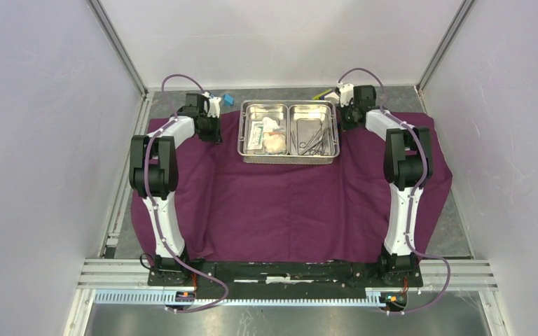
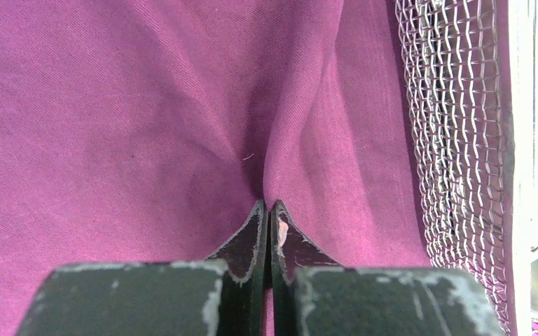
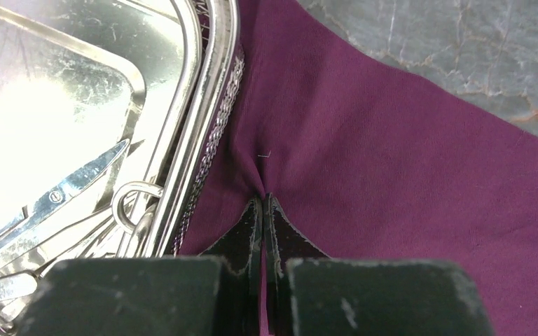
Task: Open and lay out the surgical kit
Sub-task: Smooth out the surgical kit at the center of the board.
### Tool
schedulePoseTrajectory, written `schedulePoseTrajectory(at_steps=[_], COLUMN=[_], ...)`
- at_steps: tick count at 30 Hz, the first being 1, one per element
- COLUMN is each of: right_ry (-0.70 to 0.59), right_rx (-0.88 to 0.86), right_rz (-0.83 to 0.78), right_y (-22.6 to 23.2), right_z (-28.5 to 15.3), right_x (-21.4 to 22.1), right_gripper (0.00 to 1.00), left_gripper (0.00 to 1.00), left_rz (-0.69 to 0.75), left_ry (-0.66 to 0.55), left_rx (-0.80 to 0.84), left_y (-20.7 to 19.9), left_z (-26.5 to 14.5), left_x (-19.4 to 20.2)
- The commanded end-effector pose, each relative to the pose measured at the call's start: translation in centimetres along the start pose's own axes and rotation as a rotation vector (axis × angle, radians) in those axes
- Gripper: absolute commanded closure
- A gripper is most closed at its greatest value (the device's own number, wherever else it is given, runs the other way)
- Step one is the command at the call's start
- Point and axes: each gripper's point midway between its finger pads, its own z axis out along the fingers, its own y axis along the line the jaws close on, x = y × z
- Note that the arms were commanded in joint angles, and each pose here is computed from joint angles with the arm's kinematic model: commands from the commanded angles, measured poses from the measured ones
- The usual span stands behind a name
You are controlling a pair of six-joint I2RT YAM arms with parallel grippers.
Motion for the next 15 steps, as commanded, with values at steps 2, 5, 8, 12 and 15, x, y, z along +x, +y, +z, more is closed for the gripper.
schedulePoseTrajectory(at_steps=[2,5,8,12,15], right_ry=[-0.018,-0.016,-0.013,0.004,0.019], right_rx=[0.083,0.108,0.126,0.123,0.129], right_rz=[-0.032,-0.052,-0.068,-0.08,-0.094], right_y=[-2.3,-2.9,-3.5,-3.6,-3.8], right_z=[1.3,1.4,1.5,1.8,1.9], right_x=[-1.6,-1.9,-2.1,-2.1,-1.7], right_gripper=[1.0,1.0,1.0,1.0,1.0], left_gripper=[0.98,0.98,0.98,0.98,0.98], left_rz=[-0.057,-0.063,-0.073,-0.086,-0.097], left_ry=[-0.03,-0.034,-0.034,-0.04,-0.05], left_rx=[-0.032,-0.055,-0.078,-0.101,-0.117], left_y=[0.3,0.8,1.4,2.3,3.2], left_z=[0.0,0.1,0.4,0.7,0.8], left_x=[-1.2,-1.4,-1.6,-2.2,-2.6])
